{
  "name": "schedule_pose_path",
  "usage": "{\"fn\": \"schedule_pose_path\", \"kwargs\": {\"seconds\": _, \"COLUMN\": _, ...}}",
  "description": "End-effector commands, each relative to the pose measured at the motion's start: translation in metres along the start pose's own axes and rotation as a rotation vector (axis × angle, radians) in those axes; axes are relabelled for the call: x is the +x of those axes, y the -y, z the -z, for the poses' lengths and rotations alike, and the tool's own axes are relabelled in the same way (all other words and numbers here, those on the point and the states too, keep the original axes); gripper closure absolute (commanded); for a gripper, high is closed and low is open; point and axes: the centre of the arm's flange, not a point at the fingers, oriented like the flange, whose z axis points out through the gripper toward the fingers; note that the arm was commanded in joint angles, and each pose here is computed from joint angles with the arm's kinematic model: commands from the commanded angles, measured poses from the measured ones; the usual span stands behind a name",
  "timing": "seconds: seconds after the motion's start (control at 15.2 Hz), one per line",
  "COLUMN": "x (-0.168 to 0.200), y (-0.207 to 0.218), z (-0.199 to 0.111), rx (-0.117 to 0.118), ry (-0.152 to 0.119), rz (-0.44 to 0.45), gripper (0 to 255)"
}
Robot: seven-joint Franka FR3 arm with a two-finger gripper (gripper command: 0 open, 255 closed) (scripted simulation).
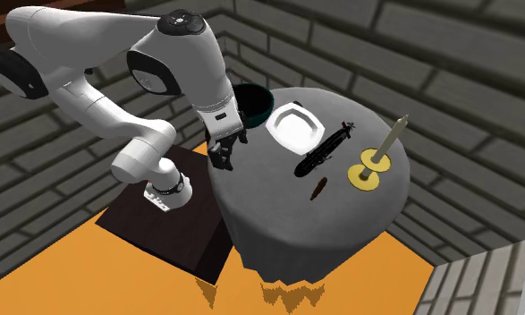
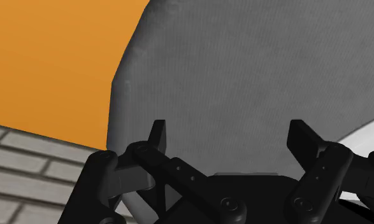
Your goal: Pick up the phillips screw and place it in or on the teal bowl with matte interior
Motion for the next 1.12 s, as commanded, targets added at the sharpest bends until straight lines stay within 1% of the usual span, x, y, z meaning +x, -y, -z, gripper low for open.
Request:
{"fn": "schedule_pose_path", "kwargs": {"seconds": 0.0, "x": 0.000, "y": 0.000, "z": 0.000, "rx": 0.000, "ry": 0.000, "rz": 0.000, "gripper": 0}}
{"fn": "schedule_pose_path", "kwargs": {"seconds": 0.53, "x": -0.010, "y": 0.113, "z": -0.020, "rx": -0.067, "ry": -0.005, "rz": -0.208, "gripper": 0}}
{"fn": "schedule_pose_path", "kwargs": {"seconds": 1.06, "x": 0.005, "y": 0.225, "z": -0.048, "rx": -0.134, "ry": -0.011, "rz": -0.417, "gripper": 0}}
